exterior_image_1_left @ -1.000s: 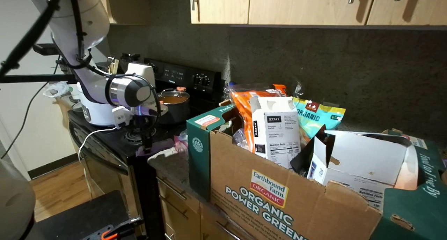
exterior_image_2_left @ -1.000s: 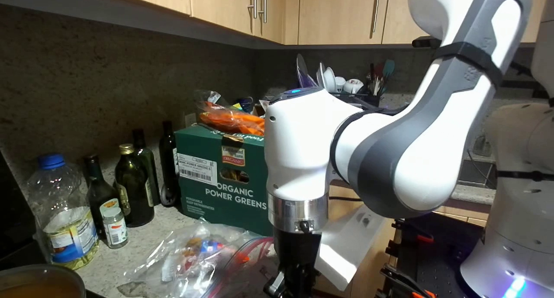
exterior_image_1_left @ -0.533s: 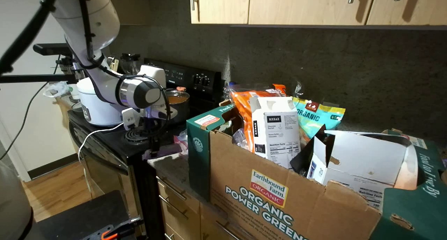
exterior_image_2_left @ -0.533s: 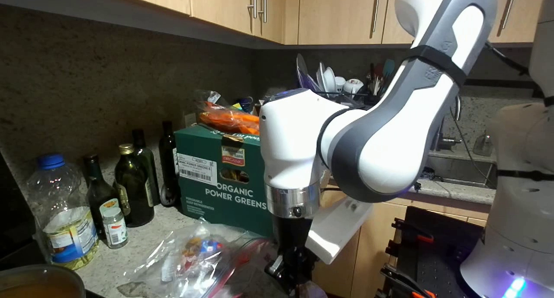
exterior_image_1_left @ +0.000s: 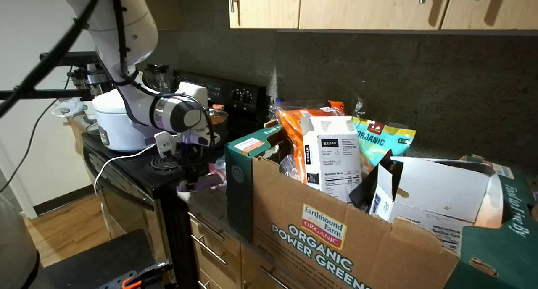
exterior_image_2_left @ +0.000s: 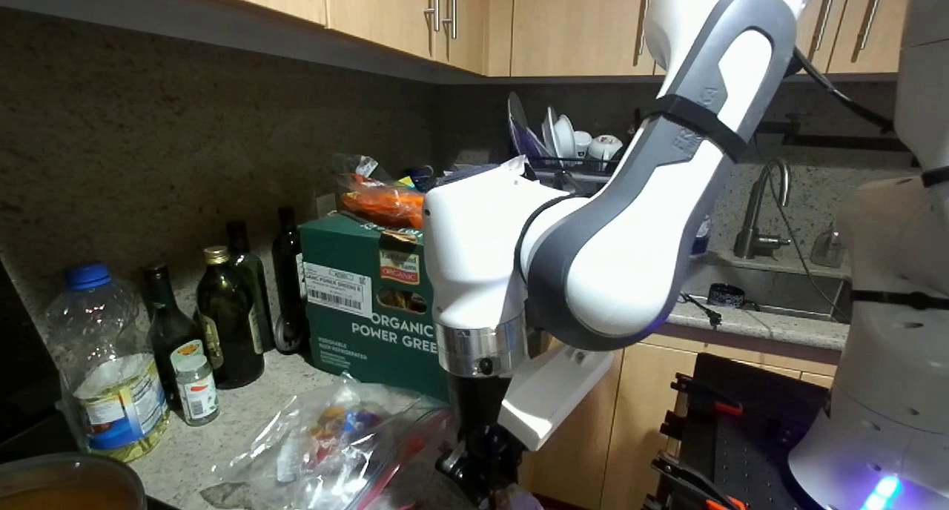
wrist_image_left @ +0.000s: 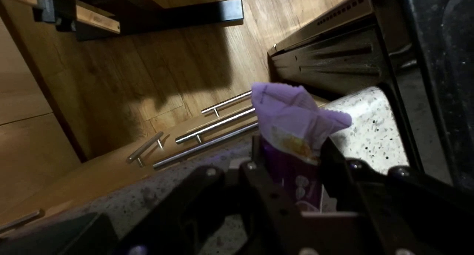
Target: Put the Ziploc bag on the counter in the box
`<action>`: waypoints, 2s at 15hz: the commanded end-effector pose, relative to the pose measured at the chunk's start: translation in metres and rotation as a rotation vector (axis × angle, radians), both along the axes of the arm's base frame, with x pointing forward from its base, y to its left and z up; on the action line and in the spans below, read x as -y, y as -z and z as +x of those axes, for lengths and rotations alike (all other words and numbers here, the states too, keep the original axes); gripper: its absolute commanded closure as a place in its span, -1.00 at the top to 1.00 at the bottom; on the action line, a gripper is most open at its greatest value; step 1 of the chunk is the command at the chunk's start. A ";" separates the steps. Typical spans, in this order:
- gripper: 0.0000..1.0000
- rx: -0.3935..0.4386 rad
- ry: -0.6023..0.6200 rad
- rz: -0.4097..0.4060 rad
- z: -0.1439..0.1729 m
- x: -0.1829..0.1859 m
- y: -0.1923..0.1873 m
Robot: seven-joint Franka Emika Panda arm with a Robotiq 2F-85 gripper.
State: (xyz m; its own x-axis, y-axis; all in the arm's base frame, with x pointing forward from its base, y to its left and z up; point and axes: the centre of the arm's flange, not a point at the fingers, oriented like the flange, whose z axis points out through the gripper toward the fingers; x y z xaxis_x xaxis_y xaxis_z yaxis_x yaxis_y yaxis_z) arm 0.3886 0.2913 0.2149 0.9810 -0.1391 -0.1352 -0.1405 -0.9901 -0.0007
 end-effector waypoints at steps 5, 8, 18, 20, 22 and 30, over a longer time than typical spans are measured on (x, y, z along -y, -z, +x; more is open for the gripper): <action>-0.75 -0.024 -0.036 0.045 0.042 -0.017 0.005; -0.75 -0.020 -0.030 0.051 0.057 -0.020 0.006; -0.75 -0.018 0.008 0.037 0.101 -0.021 0.008; -0.75 -0.014 0.009 0.029 0.109 -0.023 0.008; -0.75 -0.004 0.004 0.017 0.114 -0.024 0.007; -0.75 0.078 -0.063 -0.065 0.126 -0.030 0.011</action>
State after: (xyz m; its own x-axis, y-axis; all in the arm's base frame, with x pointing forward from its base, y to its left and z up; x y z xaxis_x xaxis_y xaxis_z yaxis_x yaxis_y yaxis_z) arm 0.5059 0.3137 0.2016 0.9928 -0.0935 -0.0744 -0.0924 -0.9955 0.0191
